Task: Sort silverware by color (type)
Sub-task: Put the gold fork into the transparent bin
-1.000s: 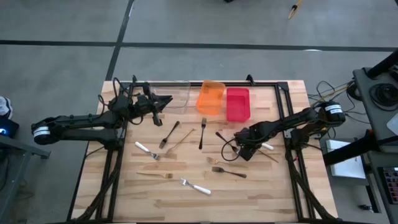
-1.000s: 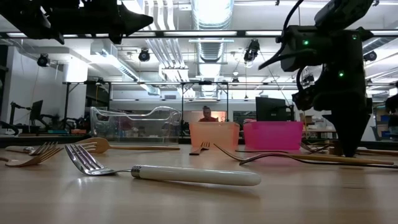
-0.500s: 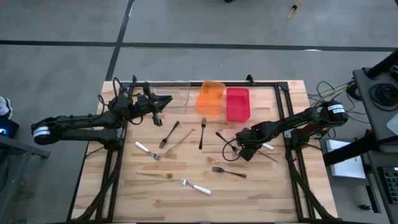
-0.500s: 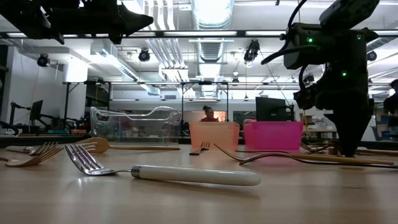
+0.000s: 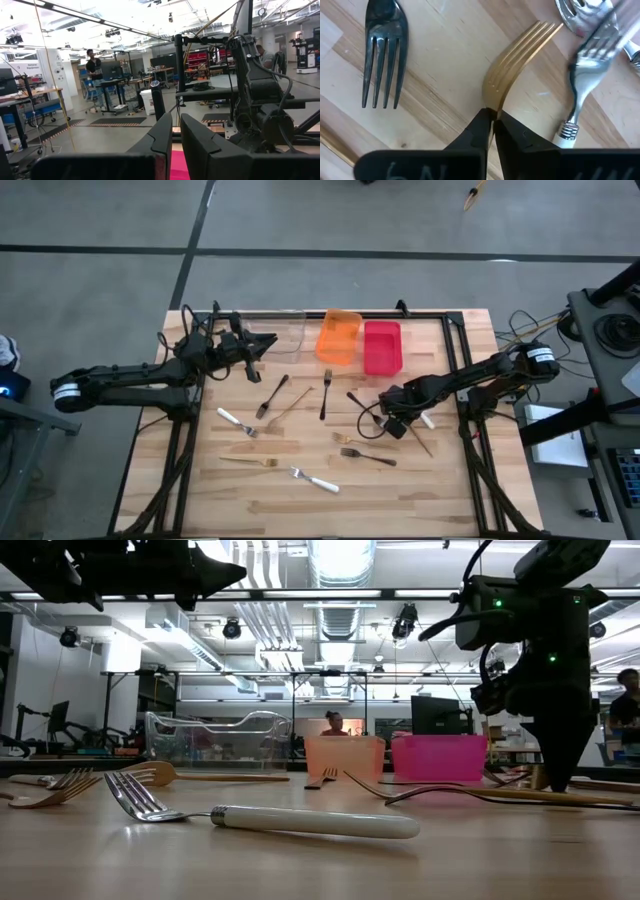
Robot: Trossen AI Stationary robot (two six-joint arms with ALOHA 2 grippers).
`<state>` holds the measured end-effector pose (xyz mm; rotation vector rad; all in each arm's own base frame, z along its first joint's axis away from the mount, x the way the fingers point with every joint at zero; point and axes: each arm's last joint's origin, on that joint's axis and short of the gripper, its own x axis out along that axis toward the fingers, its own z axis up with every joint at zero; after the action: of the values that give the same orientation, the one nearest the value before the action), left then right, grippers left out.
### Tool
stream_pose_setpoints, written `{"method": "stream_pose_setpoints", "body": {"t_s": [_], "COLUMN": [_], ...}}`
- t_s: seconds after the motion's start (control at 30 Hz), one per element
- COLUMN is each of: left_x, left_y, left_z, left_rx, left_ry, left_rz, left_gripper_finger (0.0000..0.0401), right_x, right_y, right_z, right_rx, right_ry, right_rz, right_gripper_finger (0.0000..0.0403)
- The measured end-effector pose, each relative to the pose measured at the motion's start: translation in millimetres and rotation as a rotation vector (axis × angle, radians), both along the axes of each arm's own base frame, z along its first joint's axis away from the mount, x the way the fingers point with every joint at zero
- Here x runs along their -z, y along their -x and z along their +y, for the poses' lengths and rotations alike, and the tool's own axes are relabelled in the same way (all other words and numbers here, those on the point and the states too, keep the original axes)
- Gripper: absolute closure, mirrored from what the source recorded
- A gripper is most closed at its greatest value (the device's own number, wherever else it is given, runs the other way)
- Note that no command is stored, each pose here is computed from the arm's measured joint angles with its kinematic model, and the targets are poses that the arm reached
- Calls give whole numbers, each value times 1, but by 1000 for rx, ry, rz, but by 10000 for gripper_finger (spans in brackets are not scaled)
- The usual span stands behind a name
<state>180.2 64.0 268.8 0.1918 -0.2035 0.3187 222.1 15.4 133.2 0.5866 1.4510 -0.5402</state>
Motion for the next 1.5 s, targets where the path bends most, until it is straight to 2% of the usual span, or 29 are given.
{"method": "stream_pose_setpoints", "body": {"t_s": [0.17, 0.4, 0.63, 0.83, 1.17, 1.27, 1.5], "left_x": [0, 0, 0, -1, -13, -18, -24], "left_y": [0, 0, 0, 0, 15, 24, 43], "left_z": [0, 0, 0, 0, -5, -9, -16], "left_rx": [1, 1, 0, 0, 0, -2, -9], "left_ry": [3, 3, 0, -1, -16, -29, -54], "left_rz": [0, 0, -1, -4, -44, -56, -61], "left_gripper_finger": [379, 379, 379, 379, 379, 379, 379], "right_x": [-14, -55, -100, -127, -143, -147, -161], "right_y": [-4, -2, -13, -39, -97, -117, -172], "right_z": [0, -1, -7, -18, -44, -54, -75], "right_rx": [-29, -27, -32, -90, -144, -138, -149], "right_ry": [7, 30, 165, 374, 836, 935, 1101], "right_rz": [-46, -204, -558, -888, -1249, -1275, -1208], "right_gripper_finger": [393, 394, 394, 394, 394, 394, 394]}}
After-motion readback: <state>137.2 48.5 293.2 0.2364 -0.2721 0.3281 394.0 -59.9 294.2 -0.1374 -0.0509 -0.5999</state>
